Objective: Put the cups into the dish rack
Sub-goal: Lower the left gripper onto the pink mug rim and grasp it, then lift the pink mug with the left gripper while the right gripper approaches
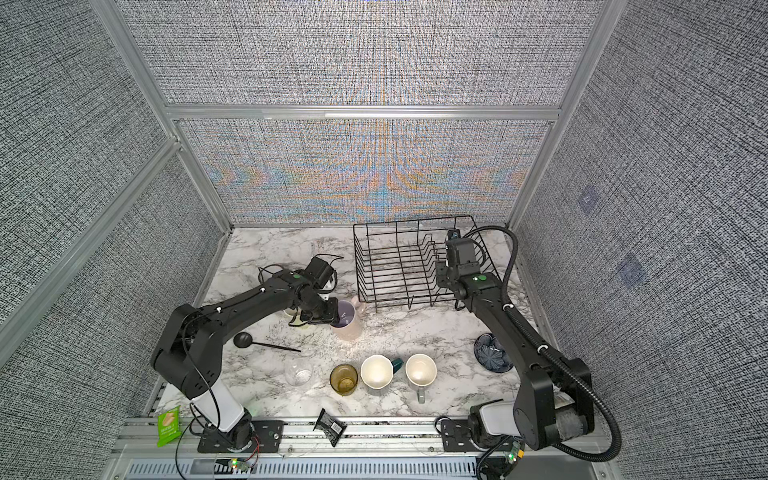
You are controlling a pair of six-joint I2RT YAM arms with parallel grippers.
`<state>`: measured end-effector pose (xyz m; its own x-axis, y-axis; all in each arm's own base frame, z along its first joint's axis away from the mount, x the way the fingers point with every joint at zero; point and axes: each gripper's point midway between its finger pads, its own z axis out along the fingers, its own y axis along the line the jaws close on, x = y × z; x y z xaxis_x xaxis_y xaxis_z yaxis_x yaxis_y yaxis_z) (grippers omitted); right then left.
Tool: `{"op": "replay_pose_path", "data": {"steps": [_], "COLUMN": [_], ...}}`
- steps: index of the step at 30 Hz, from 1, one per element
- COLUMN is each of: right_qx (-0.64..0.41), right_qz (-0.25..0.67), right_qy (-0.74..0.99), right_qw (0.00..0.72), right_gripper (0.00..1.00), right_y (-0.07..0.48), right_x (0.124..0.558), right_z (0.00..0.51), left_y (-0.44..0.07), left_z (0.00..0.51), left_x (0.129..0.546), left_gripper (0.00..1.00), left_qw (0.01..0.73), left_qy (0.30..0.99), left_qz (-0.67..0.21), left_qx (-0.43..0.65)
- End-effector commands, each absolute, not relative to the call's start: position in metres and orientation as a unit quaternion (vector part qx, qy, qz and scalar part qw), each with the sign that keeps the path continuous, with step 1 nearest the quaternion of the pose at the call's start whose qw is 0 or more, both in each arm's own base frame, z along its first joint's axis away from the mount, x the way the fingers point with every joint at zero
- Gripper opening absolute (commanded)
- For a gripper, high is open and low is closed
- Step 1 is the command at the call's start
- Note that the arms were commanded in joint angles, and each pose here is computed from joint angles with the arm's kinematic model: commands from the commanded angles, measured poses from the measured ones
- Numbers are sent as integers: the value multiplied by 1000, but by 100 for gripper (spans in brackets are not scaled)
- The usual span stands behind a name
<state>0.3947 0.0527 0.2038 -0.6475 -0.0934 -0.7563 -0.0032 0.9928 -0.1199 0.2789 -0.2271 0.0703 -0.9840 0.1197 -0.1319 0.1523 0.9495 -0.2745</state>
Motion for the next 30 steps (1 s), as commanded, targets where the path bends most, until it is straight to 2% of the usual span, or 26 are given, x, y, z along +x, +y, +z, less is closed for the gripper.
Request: {"op": "replay_pose_path", "data": {"steps": [1,6,9,13,19,24,30], "right_qx": [-21,-19,-17,-17,-19,-33,-82], "right_qz": [-51,-53,-55,-50,-41,6,163], "right_qy": [902,898,898,897,896,890,884], "right_qw": [429,436,436,439,442,455,431], "right_gripper": [61,61,61,61,61,61,62], "right_y": [54,52,51,52,56,73,129], "right_x": [397,396,394,394,392,388,365], "right_z": [208,213,212,214,216,223,223], "left_y": [-224,-226,-228,-229,-233,-228,-211], "left_z": [65,69,70,73,91,121,152], "left_x": [275,275,275,270,267,266,259], "left_gripper": [39,24,11,0,0,0,0], "left_qw": [47,44,47,36,48,86,110], "left_qy": [987,987,986,986,981,977,977], "left_qz": [-136,-137,-145,-150,-175,-183,-160], "left_qx": [65,66,69,66,64,71,86]}}
